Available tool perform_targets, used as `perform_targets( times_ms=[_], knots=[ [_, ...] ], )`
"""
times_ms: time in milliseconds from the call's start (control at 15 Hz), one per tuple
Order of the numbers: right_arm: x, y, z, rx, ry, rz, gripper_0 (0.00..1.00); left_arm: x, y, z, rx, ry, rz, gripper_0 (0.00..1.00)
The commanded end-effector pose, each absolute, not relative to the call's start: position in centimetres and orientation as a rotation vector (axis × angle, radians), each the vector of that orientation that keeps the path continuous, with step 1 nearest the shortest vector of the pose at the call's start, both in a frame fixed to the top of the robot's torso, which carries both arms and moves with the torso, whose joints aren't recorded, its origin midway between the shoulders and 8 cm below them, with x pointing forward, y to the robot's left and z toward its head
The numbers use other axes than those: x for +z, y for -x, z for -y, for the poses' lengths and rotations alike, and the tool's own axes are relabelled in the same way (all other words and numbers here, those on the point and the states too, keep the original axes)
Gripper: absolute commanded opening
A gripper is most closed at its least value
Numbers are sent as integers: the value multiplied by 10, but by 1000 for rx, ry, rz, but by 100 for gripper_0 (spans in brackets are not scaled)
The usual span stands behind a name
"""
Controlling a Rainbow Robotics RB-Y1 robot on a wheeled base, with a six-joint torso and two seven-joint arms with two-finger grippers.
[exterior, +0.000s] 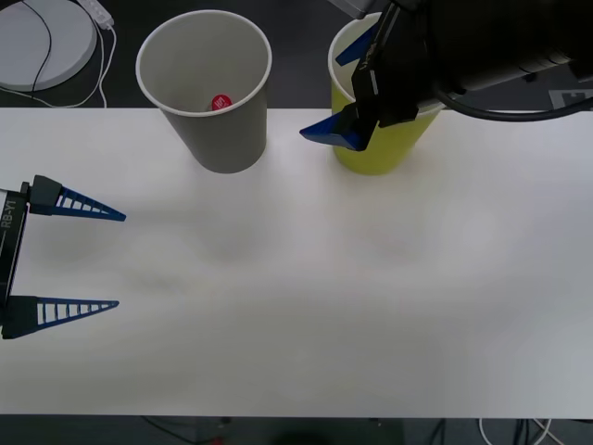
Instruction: Put the can into the green bin and the plastic bottle into the gray bin
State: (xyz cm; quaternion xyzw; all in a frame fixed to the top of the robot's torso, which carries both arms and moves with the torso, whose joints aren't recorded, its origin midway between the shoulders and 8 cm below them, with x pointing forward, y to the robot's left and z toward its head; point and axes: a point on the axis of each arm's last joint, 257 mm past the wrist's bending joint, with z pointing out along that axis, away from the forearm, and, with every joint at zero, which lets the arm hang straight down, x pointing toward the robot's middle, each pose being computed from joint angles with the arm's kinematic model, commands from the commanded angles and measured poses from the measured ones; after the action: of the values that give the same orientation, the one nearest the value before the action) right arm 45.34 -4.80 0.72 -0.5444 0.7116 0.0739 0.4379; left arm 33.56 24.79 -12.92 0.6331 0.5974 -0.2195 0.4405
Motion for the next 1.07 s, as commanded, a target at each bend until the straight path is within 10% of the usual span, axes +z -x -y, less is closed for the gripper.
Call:
perform_targets(
  times_ms=[67,1067],
  knots=[
    [-2,-431,65,188,1385,-1749,100,-129,-336,-248,-545,-1572,-1484,100],
    [-58,-349,152,273,1563,-1595,100,-129,-336,-248,-545,-1572,-1484,100]
  ],
)
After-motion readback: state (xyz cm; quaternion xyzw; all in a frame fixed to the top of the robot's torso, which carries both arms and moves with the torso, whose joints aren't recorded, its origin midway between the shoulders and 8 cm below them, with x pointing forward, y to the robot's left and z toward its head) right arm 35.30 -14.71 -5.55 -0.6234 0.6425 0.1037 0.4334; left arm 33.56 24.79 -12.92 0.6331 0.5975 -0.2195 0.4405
